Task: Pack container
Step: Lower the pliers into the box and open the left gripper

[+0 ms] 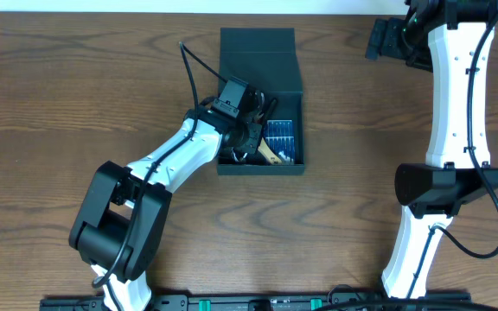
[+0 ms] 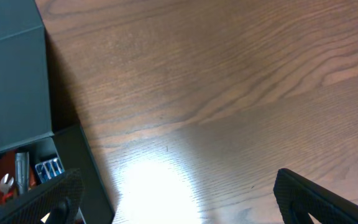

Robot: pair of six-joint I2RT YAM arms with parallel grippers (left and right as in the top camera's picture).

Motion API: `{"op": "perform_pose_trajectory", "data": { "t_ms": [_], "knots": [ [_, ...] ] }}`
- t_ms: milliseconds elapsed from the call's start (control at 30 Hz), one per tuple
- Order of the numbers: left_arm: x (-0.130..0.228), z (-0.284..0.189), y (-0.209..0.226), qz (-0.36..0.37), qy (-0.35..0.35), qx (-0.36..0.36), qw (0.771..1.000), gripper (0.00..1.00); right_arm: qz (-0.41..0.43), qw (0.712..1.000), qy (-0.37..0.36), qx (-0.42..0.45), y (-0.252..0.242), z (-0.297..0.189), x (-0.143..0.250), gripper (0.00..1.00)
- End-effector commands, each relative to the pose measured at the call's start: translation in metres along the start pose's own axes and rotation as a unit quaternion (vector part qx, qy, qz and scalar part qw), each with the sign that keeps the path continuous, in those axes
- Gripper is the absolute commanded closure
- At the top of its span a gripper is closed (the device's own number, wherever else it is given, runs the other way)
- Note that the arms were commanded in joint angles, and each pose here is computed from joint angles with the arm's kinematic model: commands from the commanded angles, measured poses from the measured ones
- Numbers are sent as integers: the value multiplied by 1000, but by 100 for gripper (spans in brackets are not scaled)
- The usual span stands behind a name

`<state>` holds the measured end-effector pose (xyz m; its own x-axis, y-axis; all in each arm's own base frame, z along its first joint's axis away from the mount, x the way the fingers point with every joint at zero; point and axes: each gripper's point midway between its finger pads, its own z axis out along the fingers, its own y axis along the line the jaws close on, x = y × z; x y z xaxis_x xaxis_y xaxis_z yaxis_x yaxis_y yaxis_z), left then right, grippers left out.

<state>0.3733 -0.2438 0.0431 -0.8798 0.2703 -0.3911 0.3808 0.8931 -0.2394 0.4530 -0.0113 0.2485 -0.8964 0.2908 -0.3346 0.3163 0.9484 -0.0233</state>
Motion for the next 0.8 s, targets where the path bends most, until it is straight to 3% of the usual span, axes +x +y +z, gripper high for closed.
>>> {"op": "perform_pose_trajectory", "data": {
  "t_ms": [0, 367, 533, 600, 767],
  "knots": [
    [19, 20, 7, 12, 39, -7, 999, 94, 6, 1000, -9, 3, -2, -5, -3, 1],
    [33, 21, 0, 40, 68, 15, 997, 94, 6, 1000, -9, 3, -2, -5, -3, 1],
    [34, 21, 0, 39, 69, 14, 997, 73, 6, 1000, -9, 2, -2, -5, -2, 1],
    [33, 21, 0, 39, 69, 14, 997, 53, 6, 1000, -9, 2, -2, -5, -2, 1],
    [25, 18, -3, 41, 60, 18, 997, 46, 6, 1000, -9, 2, -2, -5, -2, 1]
  ]
}}
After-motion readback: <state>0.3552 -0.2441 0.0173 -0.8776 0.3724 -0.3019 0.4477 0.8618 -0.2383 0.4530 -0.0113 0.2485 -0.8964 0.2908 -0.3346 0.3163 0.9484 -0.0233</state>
